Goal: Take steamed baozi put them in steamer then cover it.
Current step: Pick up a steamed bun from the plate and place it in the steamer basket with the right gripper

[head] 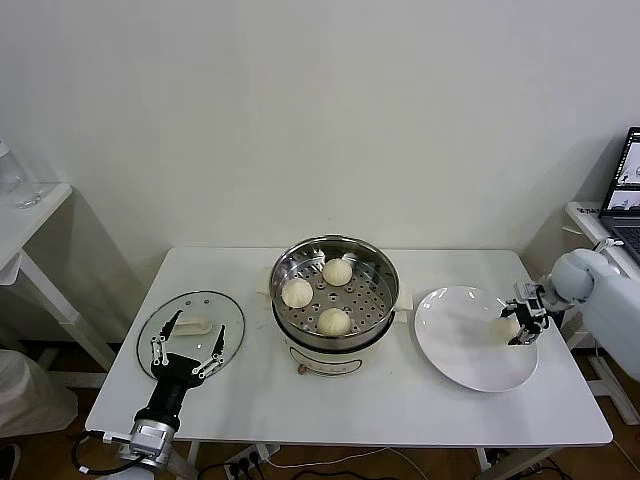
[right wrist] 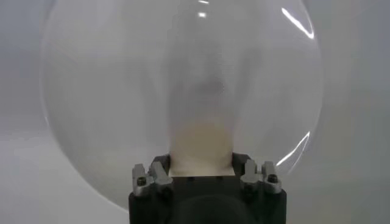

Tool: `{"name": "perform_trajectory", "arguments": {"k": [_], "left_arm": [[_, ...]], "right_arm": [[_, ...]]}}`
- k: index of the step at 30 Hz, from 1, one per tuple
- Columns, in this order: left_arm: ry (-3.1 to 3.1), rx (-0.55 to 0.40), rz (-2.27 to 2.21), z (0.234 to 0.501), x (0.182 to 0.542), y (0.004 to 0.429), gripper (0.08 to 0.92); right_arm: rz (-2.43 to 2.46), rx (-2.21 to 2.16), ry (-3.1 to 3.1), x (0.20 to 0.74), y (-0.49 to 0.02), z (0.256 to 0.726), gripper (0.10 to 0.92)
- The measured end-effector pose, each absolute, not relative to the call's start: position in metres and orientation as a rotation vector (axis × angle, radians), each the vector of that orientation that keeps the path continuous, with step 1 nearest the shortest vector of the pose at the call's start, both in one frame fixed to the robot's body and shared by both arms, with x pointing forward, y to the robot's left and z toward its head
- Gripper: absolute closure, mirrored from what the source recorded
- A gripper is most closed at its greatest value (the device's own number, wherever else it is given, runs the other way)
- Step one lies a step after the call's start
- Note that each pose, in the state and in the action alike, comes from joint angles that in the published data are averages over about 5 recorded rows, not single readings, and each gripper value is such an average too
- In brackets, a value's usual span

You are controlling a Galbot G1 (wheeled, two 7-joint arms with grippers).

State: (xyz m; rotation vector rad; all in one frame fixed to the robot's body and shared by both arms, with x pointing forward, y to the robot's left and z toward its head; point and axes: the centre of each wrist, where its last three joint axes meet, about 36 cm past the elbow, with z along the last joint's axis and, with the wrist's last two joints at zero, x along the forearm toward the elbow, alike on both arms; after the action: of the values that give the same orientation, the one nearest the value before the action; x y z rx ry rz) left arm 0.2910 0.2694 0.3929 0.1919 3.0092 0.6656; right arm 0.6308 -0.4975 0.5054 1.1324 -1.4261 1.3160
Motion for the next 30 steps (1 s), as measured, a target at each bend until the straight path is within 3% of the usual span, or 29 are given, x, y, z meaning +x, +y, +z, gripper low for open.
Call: {"name": "perform_trajectory", "arguments": {"k": [7,16,30], "left_arm": [[3.004,0.197,0.663,0.393,0.293,0.268,0.177],[2.989,0.204,0.658,0.397,0.293,0.266,0.177],[2.980,0.200,0.656,0.401,0.293,0.270,0.177]], "right_arm": [[1.309,1.167,-1.487,0.632,-0.473,0.581,0.344],[1.327,1.323,-1.520,0.620,-0.390,0.666,0.344],[1.343,1.494,-1.451,0.626,-0.260,0.717,0.335]]}}
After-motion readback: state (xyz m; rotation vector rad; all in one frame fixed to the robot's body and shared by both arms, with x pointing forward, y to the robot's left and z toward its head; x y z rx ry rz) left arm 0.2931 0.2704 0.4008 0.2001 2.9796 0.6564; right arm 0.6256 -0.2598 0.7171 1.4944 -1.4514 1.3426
